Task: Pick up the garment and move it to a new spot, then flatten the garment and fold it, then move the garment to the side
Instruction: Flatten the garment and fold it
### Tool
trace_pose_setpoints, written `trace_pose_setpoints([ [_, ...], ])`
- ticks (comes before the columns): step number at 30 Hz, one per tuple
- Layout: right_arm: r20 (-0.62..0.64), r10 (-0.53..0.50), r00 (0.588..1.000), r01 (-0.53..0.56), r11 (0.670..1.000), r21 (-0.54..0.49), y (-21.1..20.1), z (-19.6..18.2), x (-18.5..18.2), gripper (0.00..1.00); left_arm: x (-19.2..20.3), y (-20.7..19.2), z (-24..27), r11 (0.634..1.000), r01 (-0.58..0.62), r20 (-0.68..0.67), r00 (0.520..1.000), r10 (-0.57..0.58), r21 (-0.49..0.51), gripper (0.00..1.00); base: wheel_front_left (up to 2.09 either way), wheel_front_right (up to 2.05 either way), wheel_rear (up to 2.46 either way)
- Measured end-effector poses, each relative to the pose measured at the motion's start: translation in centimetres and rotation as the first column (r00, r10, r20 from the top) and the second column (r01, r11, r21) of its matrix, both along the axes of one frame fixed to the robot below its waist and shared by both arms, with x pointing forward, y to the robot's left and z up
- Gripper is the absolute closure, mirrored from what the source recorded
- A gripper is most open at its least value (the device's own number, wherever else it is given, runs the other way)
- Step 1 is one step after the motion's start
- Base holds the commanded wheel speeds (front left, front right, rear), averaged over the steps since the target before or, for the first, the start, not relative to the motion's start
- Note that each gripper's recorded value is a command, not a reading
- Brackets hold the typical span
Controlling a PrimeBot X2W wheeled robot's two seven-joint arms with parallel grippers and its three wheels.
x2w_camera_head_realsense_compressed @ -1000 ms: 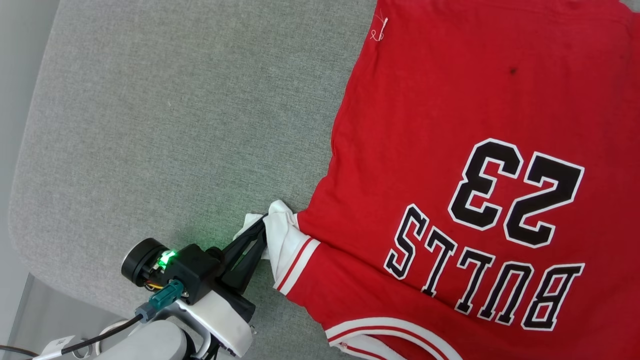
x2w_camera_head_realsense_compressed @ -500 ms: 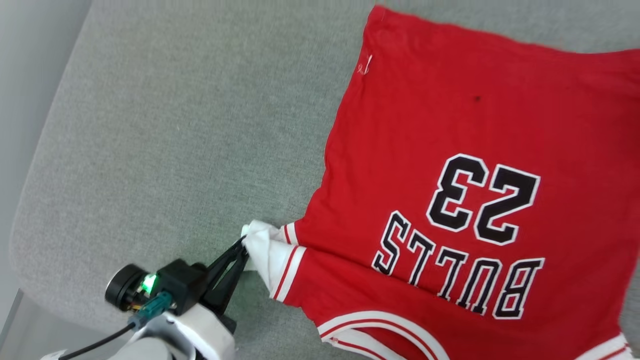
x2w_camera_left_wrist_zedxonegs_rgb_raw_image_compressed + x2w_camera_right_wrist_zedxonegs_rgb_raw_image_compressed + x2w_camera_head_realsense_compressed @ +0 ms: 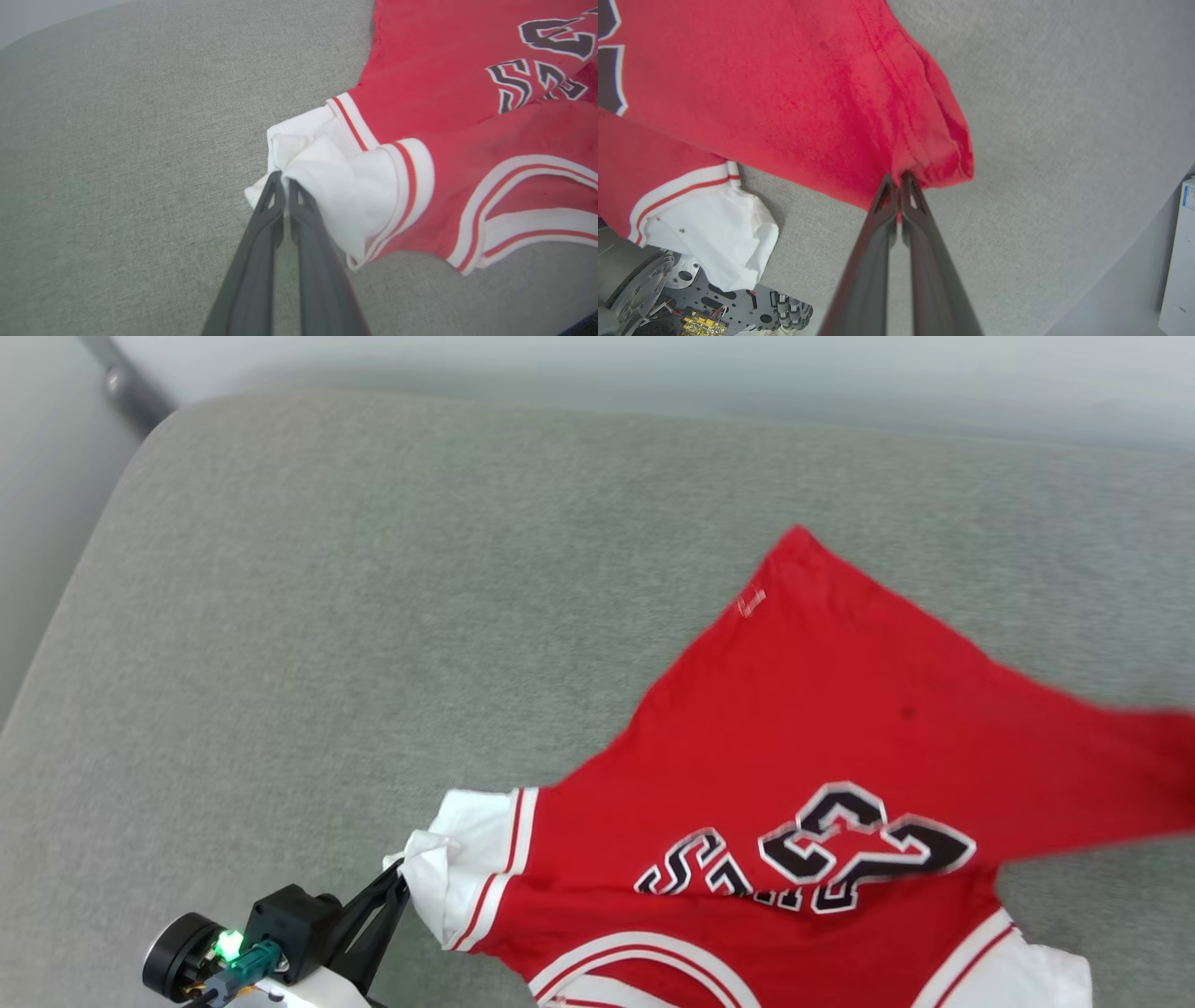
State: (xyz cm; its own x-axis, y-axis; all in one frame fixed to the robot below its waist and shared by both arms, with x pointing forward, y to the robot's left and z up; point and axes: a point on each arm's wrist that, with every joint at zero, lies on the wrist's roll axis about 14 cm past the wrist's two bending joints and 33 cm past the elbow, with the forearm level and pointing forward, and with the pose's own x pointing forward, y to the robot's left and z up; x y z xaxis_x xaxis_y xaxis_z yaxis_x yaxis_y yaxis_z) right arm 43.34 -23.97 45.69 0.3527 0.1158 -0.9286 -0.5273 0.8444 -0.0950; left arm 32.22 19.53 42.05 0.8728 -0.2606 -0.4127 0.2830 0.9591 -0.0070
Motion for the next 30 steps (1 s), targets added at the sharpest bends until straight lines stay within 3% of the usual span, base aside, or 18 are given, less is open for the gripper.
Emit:
trace_pose_setpoints([
  [7, -0.181, -0.151, 0.972, 0.158, 0.987, 0.022, -4.6, -5.1, -11.1, 1.00, 0.5, -1.3, 0.7, 0.999, 0.052, 0.018, 0.998, -0.052, -0.006, 1.00, 0.00, 0.00, 0.00],
  [11, -0.279, -0.217, 0.935, 0.242, 0.969, 0.056, -4.6, -8.0, -16.9, 1.00, 0.8, -1.8, 0.7, 0.997, 0.073, 0.020, 0.997, -0.072, -0.011, 1.00, 0.00, 0.00, 0.00],
  [15, -0.334, -0.238, 0.912, 0.274, 0.960, 0.064, -4.0, -9.7, -20.2, 1.00, 1.0, -2.0, 0.5, 0.997, 0.081, 0.010, 0.997, -0.081, -0.012, 1.00, 0.00, 0.00, 0.00],
  [16, -0.277, -0.266, 0.923, 0.303, 0.948, 0.101, -3.7, -9.6, -19.4, 0.89, 1.1, -2.1, 0.4, 0.996, 0.084, 0.009, 0.996, -0.084, -0.011, 1.00, 0.00, 0.00, 0.00],
  [17, -0.248, -0.269, 0.931, 0.303, 0.947, 0.110, -3.7, -9.3, -18.8, 0.51, 1.1, -2.1, 0.4, 0.996, 0.084, 0.009, 0.996, -0.084, -0.011, 1.00, 0.00, 0.00, 0.00],
  [18, -0.211, -0.271, 0.939, 0.300, 0.947, 0.118, -3.8, -8.9, -18.0, 0.00, 1.1, -2.1, 0.5, 0.996, 0.085, 0.010, 0.996, -0.084, -0.011, 1.00, 0.00, 0.00, 0.00],
  [23, 0.037, -0.251, 0.967, 0.239, 0.949, 0.205, -3.0, -4.5, -12.1, 0.00, 0.9, -2.3, 0.8, 0.996, 0.084, 0.019, 0.996, -0.084, -0.015, 1.00, 0.00, 0.00, 0.00],
  [30, 0.306, -0.122, 0.944, 0.054, 0.974, 0.221, -0.3, 2.7, -4.5, 0.00, 1.2, -2.4, 0.8, 0.996, 0.087, 0.020, 0.996, -0.086, -0.018, 1.00, 0.00, 0.00, 0.00],
])
